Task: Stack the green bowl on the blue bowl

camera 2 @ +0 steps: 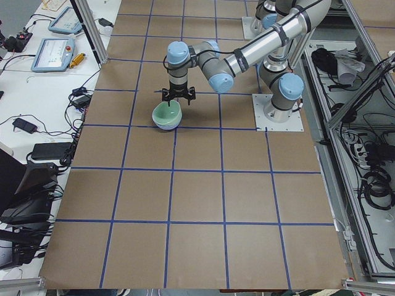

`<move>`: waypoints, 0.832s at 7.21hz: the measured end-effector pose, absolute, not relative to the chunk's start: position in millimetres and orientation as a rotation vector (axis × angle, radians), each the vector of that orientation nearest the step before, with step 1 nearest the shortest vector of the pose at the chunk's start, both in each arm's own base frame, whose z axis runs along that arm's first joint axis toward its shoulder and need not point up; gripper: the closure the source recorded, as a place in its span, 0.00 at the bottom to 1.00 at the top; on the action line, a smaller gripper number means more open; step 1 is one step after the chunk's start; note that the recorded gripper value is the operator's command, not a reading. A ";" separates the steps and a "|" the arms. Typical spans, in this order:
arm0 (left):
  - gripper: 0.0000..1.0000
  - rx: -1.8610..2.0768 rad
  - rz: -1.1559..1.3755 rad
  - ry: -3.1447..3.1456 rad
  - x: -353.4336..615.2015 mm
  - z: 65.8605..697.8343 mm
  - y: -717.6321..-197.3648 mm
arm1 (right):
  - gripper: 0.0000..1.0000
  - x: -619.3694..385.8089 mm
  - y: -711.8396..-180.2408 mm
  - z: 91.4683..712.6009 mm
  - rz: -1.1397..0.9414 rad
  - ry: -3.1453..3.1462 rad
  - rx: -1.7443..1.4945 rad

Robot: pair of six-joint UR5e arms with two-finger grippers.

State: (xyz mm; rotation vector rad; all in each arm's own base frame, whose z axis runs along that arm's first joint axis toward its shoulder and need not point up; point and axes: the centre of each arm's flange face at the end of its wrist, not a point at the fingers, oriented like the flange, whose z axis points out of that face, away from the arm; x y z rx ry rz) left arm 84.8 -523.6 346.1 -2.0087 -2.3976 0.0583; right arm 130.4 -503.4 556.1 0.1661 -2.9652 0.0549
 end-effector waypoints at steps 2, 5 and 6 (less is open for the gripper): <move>0.00 -1.786 0.008 -2.478 66.3 415.2 -520.1 | 0.00 130.5 -503.4 556.1 0.055 -2.965 0.167; 0.00 -1.429 -0.014 -2.719 -21.4 484.3 -506.6 | 0.00 130.3 -503.4 556.1 0.055 -2.965 0.166; 0.00 -1.275 -0.011 -2.817 -43.6 495.3 -501.9 | 0.00 130.4 -503.4 556.1 0.055 -2.965 0.166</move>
